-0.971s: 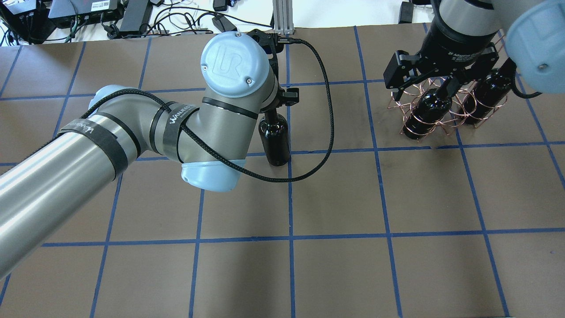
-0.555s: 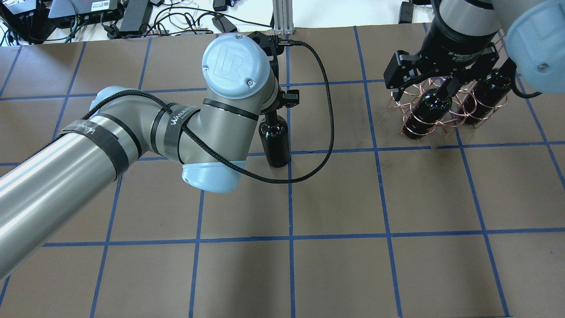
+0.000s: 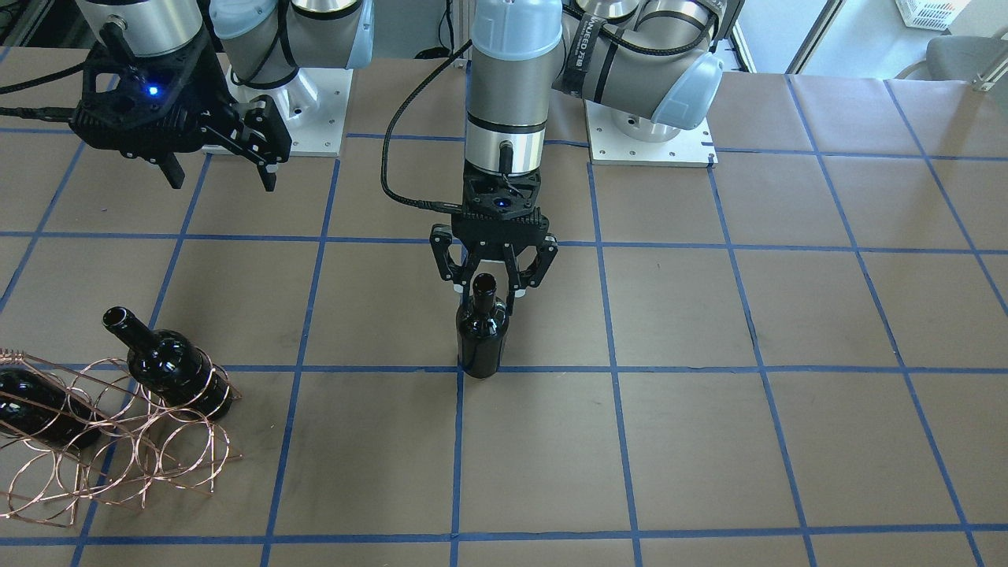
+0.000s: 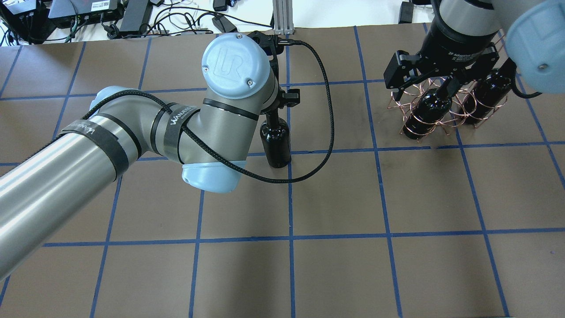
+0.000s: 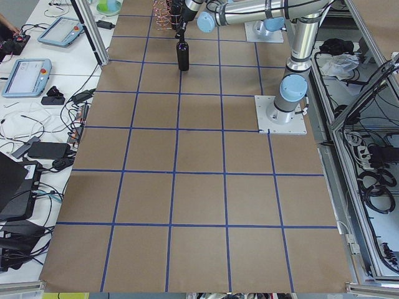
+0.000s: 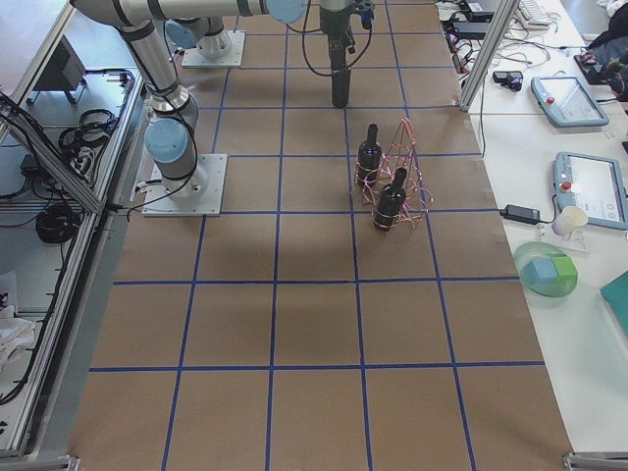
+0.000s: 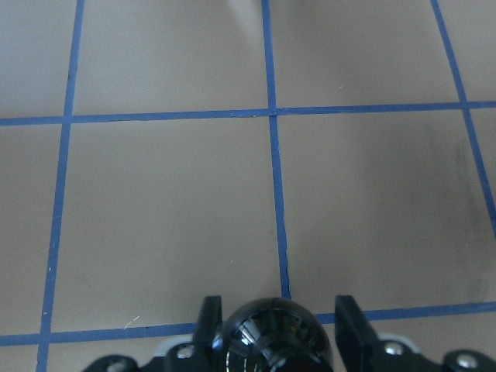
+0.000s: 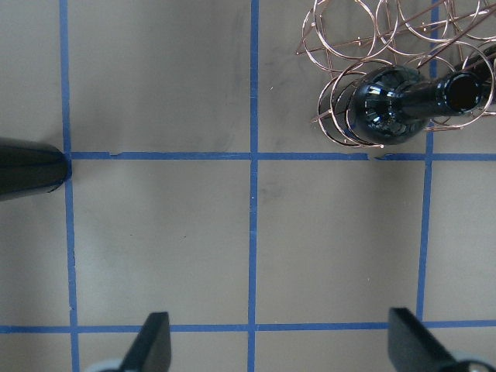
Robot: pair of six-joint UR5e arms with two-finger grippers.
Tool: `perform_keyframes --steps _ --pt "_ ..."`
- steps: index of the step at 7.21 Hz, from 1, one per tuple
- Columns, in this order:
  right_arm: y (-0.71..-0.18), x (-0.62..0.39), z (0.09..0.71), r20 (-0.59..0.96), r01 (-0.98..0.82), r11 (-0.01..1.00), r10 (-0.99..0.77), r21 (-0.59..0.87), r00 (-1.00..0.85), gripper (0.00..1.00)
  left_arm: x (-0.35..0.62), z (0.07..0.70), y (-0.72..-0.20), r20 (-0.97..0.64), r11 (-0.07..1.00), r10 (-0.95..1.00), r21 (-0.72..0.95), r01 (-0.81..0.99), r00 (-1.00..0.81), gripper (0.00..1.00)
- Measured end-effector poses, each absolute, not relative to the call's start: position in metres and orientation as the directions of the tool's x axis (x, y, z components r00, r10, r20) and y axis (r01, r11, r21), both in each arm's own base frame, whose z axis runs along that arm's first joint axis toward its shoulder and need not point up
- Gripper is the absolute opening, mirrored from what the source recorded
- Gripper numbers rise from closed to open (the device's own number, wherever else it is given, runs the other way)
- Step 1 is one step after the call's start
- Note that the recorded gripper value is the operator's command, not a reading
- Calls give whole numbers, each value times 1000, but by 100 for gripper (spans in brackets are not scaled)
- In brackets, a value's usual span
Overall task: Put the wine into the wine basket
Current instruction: 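Set the bottle upright at the table center with the left gripper, then open the left gripper and raise it away from the bottle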
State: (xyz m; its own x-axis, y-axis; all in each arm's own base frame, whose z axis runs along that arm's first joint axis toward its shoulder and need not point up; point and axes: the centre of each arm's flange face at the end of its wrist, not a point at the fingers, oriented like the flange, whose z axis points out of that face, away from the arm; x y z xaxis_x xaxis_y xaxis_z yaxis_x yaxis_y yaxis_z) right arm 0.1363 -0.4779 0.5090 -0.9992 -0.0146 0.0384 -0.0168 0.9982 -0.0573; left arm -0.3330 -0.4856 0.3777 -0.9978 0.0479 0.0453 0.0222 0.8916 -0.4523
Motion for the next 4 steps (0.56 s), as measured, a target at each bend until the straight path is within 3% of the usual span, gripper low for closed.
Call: perform_keyframes --steps 4 --pt "-478 135 508 37 -13 999 -11 -49 -999 100 -327 412 -484 57 913 40 -407 13 -998 100"
